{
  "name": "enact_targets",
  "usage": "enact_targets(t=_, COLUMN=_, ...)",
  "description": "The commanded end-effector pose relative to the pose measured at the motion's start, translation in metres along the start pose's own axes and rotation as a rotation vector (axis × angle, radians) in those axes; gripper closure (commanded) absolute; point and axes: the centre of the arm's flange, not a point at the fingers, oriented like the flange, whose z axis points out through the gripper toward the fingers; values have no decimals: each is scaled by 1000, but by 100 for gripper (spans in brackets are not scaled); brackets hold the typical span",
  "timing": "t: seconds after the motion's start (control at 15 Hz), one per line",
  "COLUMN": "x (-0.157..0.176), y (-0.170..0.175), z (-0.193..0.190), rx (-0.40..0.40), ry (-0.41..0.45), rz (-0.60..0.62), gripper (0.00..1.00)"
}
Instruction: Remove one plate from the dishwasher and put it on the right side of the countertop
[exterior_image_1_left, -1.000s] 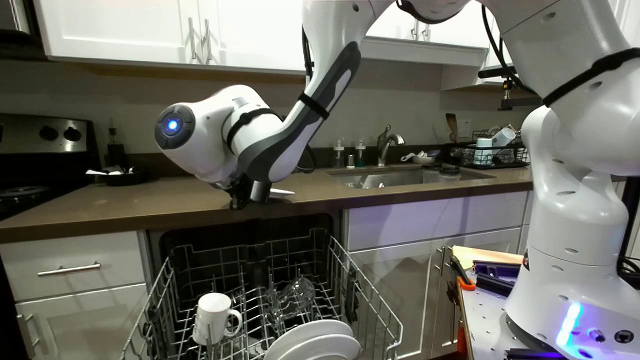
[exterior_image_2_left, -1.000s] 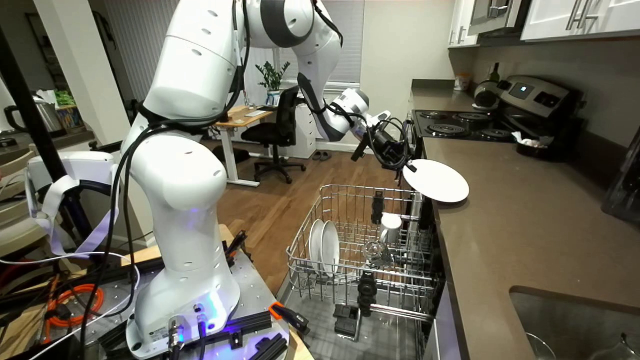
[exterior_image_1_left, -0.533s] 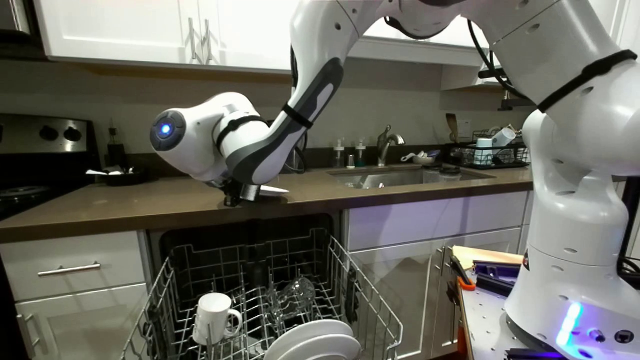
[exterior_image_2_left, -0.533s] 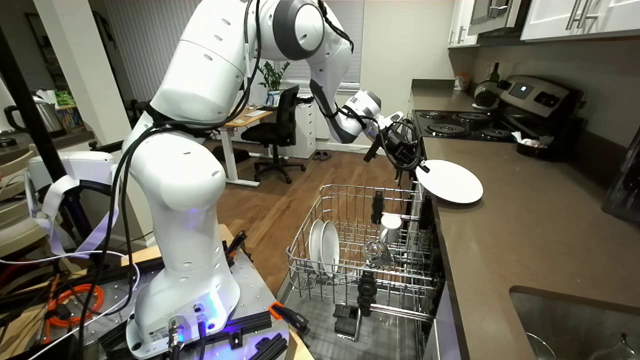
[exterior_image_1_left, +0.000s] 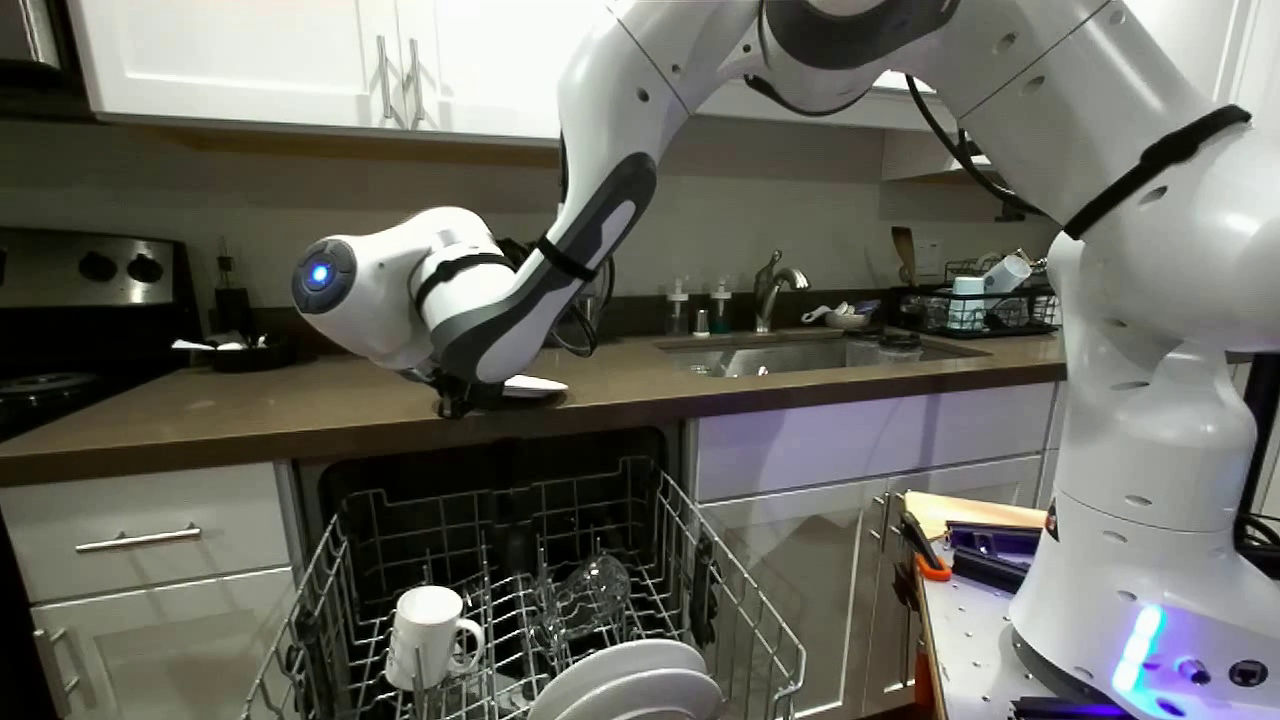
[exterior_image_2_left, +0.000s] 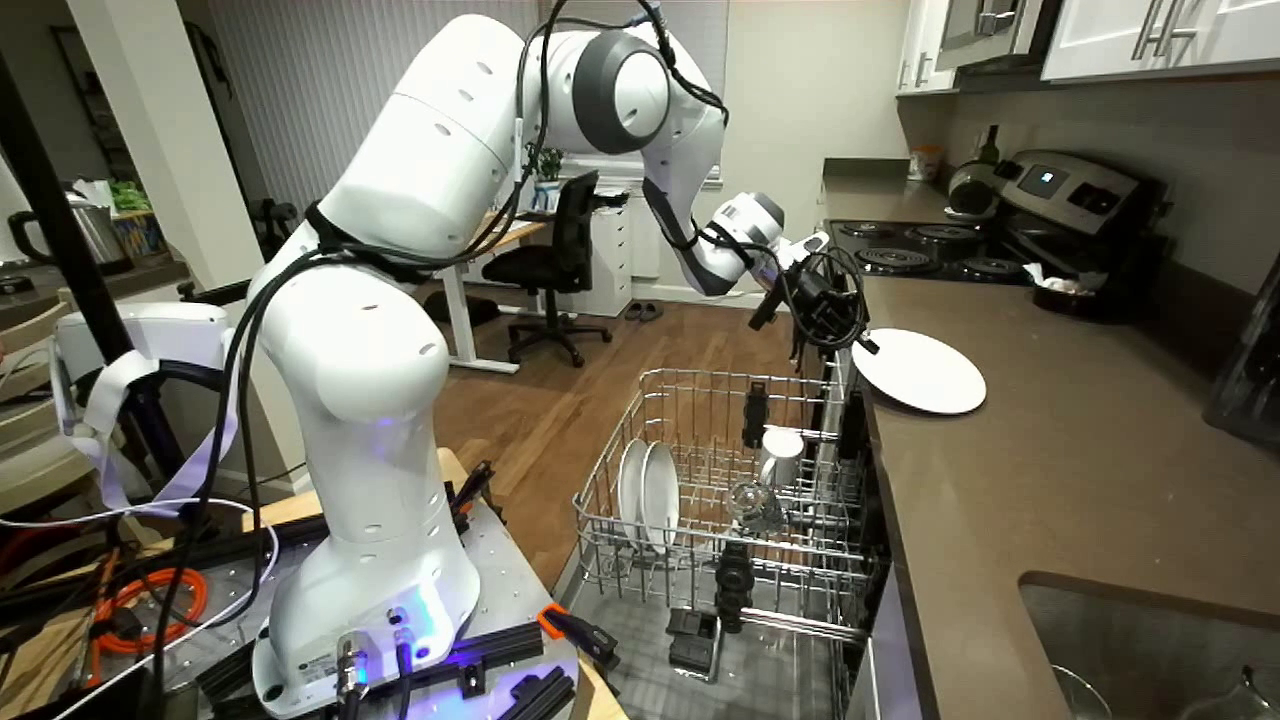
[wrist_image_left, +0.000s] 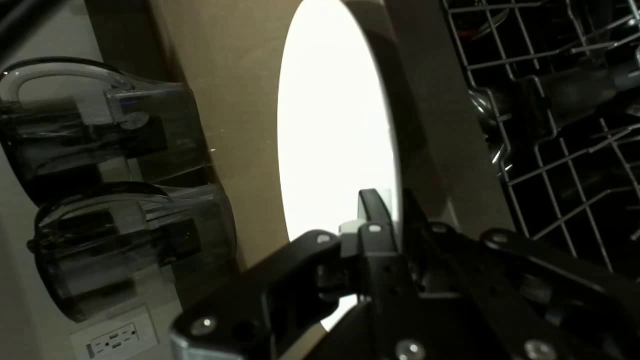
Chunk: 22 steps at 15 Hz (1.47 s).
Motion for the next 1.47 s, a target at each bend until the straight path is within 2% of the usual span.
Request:
enact_targets(t=0.0, x=27, y=7, z=10, rx=39, ry=-15, rz=-14, gripper=93)
enact_targets(t=0.27, x=36, y=7, z=14, rx=70, ry=-32, rz=-19, gripper=94)
enact_targets(t=0.47, x=41, y=9, z=18, rx=93, ry=-43, rz=-22, gripper=86)
enact_targets(t=1.13, x=51, y=17, z=46, rx=116, ry=-94, rz=-16, gripper=93)
enact_targets(t=1.4, x=48, y=13, z=50, rx=125, ry=-112, rz=-32, gripper=84)
